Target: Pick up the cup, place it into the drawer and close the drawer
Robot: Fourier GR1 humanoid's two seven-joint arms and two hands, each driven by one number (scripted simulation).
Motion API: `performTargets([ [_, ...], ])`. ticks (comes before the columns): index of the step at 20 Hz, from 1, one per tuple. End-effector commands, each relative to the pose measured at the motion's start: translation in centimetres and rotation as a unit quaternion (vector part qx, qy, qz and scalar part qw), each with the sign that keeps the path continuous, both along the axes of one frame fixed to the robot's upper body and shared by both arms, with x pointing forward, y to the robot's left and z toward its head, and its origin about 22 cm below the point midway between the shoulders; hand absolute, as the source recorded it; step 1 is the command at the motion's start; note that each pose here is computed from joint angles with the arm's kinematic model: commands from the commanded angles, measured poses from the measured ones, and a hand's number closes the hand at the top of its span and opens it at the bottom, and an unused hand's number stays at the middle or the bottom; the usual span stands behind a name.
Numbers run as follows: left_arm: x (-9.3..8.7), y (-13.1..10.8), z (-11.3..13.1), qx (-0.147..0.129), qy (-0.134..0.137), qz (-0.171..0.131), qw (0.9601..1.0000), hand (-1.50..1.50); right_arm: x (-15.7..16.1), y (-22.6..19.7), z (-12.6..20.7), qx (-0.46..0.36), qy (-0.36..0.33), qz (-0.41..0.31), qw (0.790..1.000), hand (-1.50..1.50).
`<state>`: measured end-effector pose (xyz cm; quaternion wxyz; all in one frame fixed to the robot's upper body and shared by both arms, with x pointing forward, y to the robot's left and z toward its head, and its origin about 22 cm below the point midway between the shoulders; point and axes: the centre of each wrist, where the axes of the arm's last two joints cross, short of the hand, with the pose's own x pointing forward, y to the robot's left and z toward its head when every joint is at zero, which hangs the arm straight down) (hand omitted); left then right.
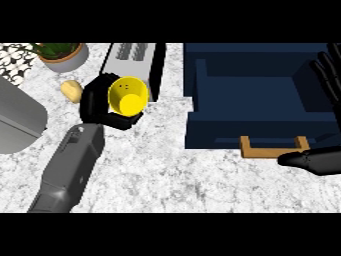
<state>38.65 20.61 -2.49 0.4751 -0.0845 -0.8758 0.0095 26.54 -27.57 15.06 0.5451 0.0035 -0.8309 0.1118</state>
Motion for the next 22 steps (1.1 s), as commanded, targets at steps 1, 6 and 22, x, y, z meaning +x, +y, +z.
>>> performTargets([
  [1, 2.6, -2.8, 6.1, 0.013, -0.025, -0.051, 0.9983, 1.50, 0.8, -0.4, -0.8, 0.000, -0.004, -0.010, 1.000, -1.50],
  [6, 2.9, -8.8, 11.7, 0.026, -0.014, -0.064, 0.9975, 1.50, 0.2, -0.4, 0.1, 0.006, 0.003, -0.002, 1.000, -1.50],
  [22, 5.5, -17.9, 20.2, 0.142, 0.094, 0.007, 0.9854, 1.50, 1.8, 0.9, -1.0, 0.007, -0.020, 0.019, 1.000, -1.50],
])
